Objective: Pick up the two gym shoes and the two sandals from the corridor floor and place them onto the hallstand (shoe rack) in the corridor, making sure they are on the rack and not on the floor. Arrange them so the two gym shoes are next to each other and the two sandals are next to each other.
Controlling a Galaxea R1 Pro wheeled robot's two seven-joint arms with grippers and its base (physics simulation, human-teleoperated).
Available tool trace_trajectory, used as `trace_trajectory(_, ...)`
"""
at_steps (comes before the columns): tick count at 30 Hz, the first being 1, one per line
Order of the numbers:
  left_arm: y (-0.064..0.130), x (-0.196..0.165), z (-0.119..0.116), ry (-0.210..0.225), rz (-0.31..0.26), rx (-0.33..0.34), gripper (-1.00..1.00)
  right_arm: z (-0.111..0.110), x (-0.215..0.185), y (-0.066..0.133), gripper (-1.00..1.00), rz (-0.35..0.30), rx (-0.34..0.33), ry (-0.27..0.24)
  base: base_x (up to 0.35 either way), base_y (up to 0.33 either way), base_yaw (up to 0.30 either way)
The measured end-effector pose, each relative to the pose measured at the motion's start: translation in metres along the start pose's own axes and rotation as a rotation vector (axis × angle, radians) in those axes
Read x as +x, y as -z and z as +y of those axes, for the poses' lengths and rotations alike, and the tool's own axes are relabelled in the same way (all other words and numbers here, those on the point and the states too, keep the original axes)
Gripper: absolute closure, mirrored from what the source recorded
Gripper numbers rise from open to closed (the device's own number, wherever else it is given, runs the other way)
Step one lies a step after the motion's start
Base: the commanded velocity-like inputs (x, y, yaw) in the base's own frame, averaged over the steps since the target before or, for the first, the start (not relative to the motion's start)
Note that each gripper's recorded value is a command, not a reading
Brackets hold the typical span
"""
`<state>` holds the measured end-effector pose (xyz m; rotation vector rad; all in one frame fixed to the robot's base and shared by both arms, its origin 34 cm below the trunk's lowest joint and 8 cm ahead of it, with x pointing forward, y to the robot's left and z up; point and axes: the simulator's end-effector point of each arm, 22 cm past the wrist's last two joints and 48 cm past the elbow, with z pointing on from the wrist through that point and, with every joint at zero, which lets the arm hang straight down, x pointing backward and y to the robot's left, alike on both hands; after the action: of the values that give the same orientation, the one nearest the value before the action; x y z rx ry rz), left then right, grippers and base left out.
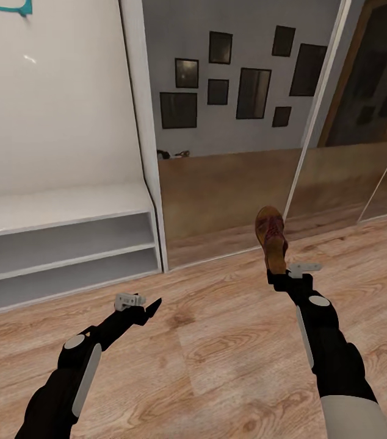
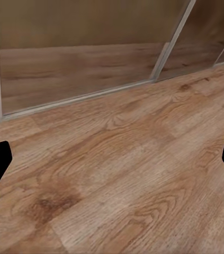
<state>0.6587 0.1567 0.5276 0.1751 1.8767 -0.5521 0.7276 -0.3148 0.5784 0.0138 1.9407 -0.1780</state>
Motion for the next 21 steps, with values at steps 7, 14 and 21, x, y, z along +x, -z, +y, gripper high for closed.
trace_trajectory(7,0.0000,0.0001,0.0000,0.000,0.000,0.000,-1.00,0.0016,-0.0003,0.0001,1.00,-0.001,-0.002,0.001,0.011,-0.002,0.002)
trace_trajectory(14,0.0001,-0.0002,-0.0003,0.000,-0.001,0.000,-1.00,0.0010,-0.0005,0.0004,1.00,0.001,-0.001,0.000,0.192,-0.129,0.157)
trace_trajectory(21,-0.0001,0.0010,-0.0003,0.002,0.001,0.000,-1.00,0.0009,0.0001,0.0003,1.00,0.003,-0.001,0.001,0.240,-0.172,0.286)
